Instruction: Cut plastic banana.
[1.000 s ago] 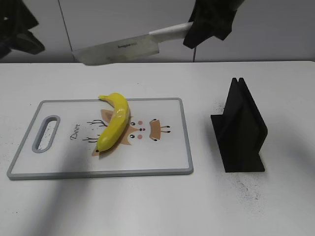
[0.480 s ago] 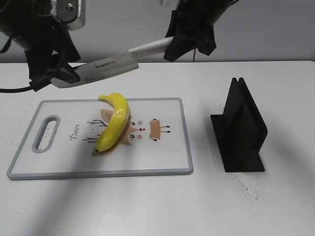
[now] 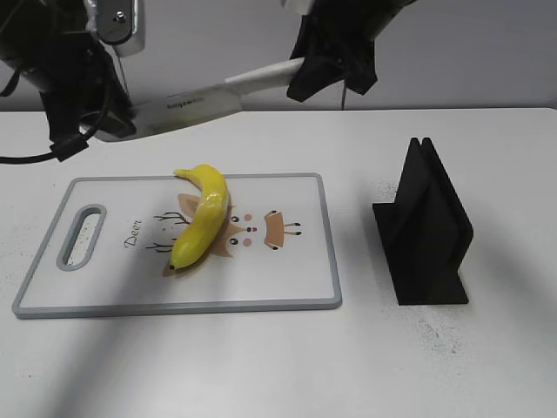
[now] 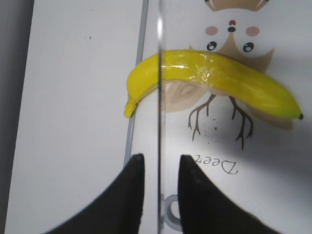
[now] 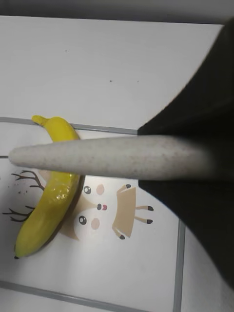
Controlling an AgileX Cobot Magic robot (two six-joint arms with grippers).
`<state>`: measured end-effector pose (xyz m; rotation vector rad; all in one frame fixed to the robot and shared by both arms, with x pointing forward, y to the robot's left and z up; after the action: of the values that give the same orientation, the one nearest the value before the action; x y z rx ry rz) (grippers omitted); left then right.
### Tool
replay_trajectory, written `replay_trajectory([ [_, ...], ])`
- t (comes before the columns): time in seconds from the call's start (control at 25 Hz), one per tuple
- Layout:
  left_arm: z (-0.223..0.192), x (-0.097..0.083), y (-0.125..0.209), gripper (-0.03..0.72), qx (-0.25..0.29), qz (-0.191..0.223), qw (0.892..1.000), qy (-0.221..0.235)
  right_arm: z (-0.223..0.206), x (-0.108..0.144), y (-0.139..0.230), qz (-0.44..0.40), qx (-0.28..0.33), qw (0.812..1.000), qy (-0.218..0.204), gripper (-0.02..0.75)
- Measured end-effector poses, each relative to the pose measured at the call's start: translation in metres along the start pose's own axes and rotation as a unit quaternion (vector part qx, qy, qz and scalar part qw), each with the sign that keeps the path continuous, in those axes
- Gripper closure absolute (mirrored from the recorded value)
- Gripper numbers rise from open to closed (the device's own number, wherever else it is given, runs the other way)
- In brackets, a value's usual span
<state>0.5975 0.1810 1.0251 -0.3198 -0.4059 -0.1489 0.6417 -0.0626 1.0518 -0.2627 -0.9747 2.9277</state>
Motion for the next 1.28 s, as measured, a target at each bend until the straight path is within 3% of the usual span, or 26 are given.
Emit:
replay_trajectory([
  [0.24, -0.001, 0.001, 0.001, 0.51, 0.001, 0.001, 1.0, -0.002, 0.0, -0.001, 0.0, 0.0, -0.002, 1.0, 0.005, 0.575],
  [0.4, -0.01, 0.0, 0.004, 0.673, 0.003, 0.004, 1.0, 0.008, 0.0, -0.001, 0.0, 0.0, -0.002, 1.0, 0.005, 0.575],
  [0.48, -0.014, 0.001, 0.005, 0.702, 0.003, 0.008, 1.0, 0.007, -0.001, -0.001, 0.0, -0.003, -0.001, 1.0, 0.005, 0.575],
  [0.64, -0.018, 0.006, 0.007, 0.702, 0.005, 0.009, 1.0, -0.012, -0.007, -0.004, 0.007, -0.048, 0.017, 0.999, 0.007, 0.573],
  [0.8, -0.028, 0.007, 0.01, 0.702, 0.009, 0.008, 1.0, -0.015, -0.025, -0.004, 0.023, -0.105, 0.073, 0.992, -0.001, 0.564],
  [1.16, -0.059, -0.001, 0.012, 0.702, 0.001, 0.024, 0.999, 0.03, -0.054, 0.001, 0.046, -0.154, 0.129, 0.979, -0.043, 0.556],
  [1.28, -0.086, -0.008, 0.02, 0.702, 0.002, 0.037, 0.998, 0.06, -0.081, 0.002, 0.065, -0.183, 0.151, 0.969, -0.07, 0.552],
])
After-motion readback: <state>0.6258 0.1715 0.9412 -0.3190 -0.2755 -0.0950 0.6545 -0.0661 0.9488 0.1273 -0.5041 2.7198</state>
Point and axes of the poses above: a point on each arm's last joint axis where the gripper is mounted, z pointing back along that axis away from the gripper, x along the wrist's bending axis when the last joint is at zero, y = z × x, the point moved 2 cm from there along -z, pointing out along that axis toward the gripper, and after that the axes turned 12 degrees about -z, right-handed, at the moved point
